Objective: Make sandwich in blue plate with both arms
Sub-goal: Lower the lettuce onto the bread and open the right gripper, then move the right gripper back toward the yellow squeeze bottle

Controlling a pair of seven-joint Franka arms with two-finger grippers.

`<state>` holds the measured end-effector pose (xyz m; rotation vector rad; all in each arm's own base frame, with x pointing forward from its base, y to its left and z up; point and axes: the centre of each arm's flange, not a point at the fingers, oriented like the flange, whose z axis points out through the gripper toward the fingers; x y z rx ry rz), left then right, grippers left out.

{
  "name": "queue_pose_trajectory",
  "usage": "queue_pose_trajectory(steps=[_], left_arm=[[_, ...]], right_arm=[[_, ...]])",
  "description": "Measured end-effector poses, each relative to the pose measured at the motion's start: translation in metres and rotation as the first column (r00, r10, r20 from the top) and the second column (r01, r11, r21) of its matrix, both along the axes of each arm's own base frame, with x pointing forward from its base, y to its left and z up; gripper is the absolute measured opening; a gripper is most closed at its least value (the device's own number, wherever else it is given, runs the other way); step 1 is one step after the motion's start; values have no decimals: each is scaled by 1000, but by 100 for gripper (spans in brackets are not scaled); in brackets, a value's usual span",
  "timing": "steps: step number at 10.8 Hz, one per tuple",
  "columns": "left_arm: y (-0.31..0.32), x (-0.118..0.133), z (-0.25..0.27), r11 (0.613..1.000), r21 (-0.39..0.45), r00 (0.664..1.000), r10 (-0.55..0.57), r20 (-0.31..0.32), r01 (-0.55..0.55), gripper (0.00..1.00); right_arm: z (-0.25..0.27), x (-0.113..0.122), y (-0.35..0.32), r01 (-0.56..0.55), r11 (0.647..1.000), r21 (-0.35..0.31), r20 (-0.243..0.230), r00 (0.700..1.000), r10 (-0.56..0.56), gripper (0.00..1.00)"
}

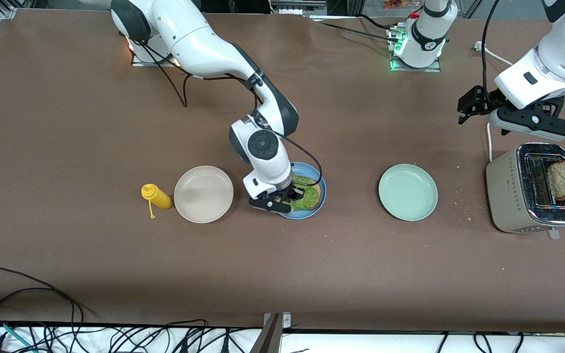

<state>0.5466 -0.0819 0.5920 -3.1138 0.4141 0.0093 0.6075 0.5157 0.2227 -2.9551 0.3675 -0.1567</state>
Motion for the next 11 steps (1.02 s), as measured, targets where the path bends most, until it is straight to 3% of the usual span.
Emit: queue_pose_trajectory(steps=[2, 3, 8, 11], left_arm=[[0, 0, 0, 1000, 0, 1000, 0, 0, 0, 100], [0, 0, 0, 1000, 0, 1000, 0, 0, 0, 100], [0, 0, 0, 1000, 0, 1000, 0, 0, 0, 100], [-1, 0, 0, 1000, 0, 1000, -2, 0, 2, 100]], right_arm=[[0, 6, -7, -19, 1000, -6, 14, 1000, 19, 27], [1, 9, -10, -27, 1000, -9, 16, 999, 28, 37], [6, 14, -21, -46, 998, -35, -7, 999, 46, 100], [45, 23, -32, -90, 995, -40, -12, 996, 89, 100]])
